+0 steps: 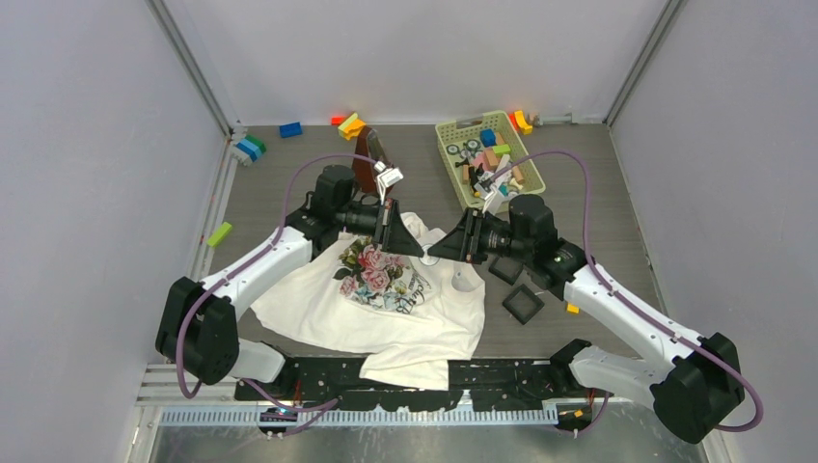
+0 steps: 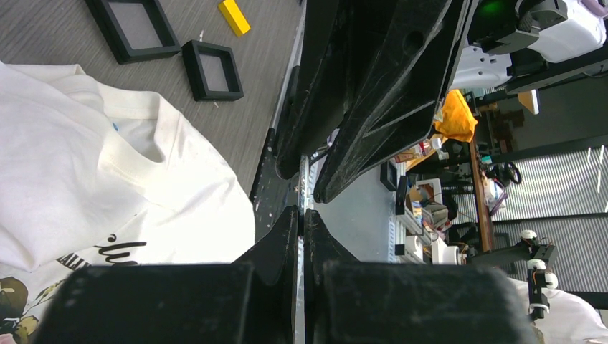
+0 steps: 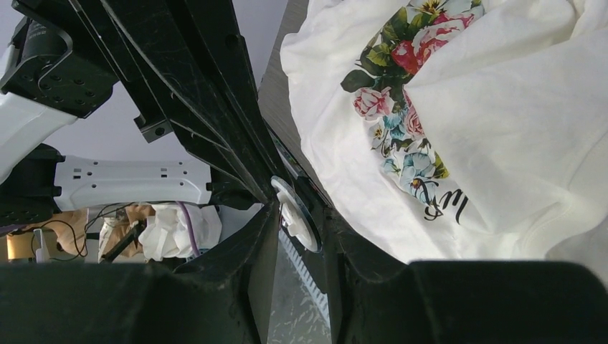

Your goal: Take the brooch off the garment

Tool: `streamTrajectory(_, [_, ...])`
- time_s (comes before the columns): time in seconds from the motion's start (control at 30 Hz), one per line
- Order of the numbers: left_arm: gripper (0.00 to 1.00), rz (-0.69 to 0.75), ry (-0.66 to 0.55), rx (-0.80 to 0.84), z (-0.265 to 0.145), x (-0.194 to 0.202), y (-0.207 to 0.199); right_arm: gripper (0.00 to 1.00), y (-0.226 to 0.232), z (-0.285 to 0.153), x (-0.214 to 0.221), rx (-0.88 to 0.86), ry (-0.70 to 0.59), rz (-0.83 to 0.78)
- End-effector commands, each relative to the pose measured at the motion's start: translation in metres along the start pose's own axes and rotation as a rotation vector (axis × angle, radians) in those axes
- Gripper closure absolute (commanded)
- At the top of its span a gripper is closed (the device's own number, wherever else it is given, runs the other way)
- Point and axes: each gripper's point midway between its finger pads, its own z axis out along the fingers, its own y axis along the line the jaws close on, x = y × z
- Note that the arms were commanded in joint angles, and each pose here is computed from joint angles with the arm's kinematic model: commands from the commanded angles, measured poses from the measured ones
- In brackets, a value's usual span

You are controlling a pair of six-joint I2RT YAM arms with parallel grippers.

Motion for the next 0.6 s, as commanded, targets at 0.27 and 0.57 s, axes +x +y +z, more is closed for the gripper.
streamTrajectory(0.27, [1.0, 0.048, 0.002, 0.051, 0.0, -0.007, -0.015, 0.75, 0.011, 0.0, -0.012, -0.007, -0.026, -0.059])
streamTrajectory(0.57, [1.0, 0.036, 0.008, 0.054, 0.002, -0.005, -0.016, 0.76, 0.006, 0.003, -0.008, 0.016, -0.012, -0.069])
